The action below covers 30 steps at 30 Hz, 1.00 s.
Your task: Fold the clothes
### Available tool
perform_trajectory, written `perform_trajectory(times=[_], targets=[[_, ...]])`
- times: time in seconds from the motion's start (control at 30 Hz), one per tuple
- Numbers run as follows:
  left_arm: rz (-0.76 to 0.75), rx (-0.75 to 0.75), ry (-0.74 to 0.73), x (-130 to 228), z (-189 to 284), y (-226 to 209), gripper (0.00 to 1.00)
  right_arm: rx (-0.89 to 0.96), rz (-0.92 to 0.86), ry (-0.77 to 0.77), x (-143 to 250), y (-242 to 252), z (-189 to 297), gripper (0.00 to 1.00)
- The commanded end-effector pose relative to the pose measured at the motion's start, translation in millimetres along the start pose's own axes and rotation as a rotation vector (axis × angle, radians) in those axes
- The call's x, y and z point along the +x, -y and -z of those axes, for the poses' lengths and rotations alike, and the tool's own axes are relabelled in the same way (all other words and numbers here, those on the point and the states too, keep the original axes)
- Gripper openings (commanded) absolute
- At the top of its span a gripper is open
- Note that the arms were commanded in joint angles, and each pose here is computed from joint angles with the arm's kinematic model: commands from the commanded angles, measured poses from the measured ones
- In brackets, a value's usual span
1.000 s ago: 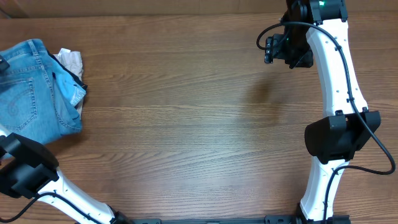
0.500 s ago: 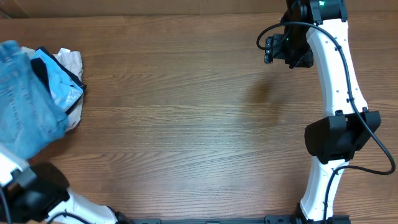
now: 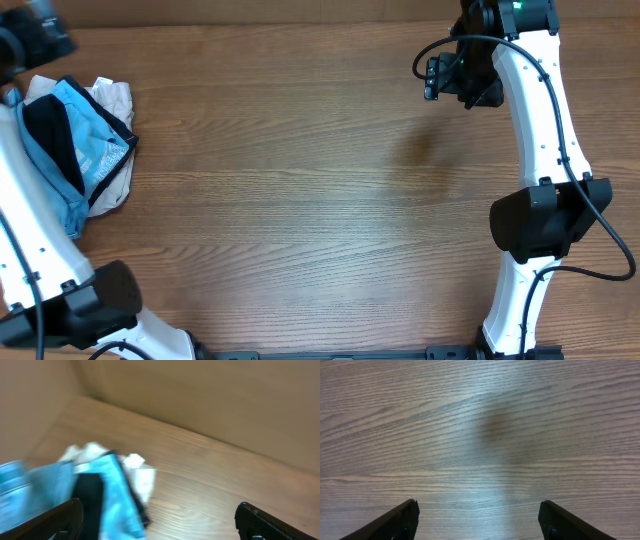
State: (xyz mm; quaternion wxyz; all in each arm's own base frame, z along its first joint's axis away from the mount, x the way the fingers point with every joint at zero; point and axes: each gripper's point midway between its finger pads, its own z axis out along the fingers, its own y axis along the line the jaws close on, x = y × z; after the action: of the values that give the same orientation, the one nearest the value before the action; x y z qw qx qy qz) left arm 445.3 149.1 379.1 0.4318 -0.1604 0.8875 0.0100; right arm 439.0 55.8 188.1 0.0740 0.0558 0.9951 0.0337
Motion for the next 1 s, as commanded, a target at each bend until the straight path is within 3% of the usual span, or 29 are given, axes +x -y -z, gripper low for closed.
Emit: perform_trajectory(times=[0.0,0.17,0.23,0.3,0.43,0.7,0.77,0.97], targets=[[-0.135,0.072,0.054,-6,30,49,1.00,-0.018,0.003,0.075,-8,-1,21,0.80],[-0.267,0.184,0.059,5,37,117,1.00,-0.044,0.009,0.189,-34,-7,28,0.81],[-0.337,0.225,0.051,12,37,140,1.00,-0.061,0.013,0.266,-51,-11,35,0.86],[-0.387,0.255,0.041,19,35,158,1.00,-0.085,0.017,0.343,-68,-16,41,1.00],[-0.426,0.297,0.005,33,24,181,1.00,-0.129,0.024,0.416,-85,-25,49,1.00],[-0.420,0.314,-0.100,60,23,188,1.00,-0.101,-0.007,0.321,-58,-6,52,1.00],[-0.416,0.310,-0.152,71,24,184,0.92,-0.098,-0.029,0.329,-52,3,65,1.00],[-0.408,0.348,-0.232,92,43,182,0.83,-0.098,-0.084,0.386,-31,24,113,1.00]])
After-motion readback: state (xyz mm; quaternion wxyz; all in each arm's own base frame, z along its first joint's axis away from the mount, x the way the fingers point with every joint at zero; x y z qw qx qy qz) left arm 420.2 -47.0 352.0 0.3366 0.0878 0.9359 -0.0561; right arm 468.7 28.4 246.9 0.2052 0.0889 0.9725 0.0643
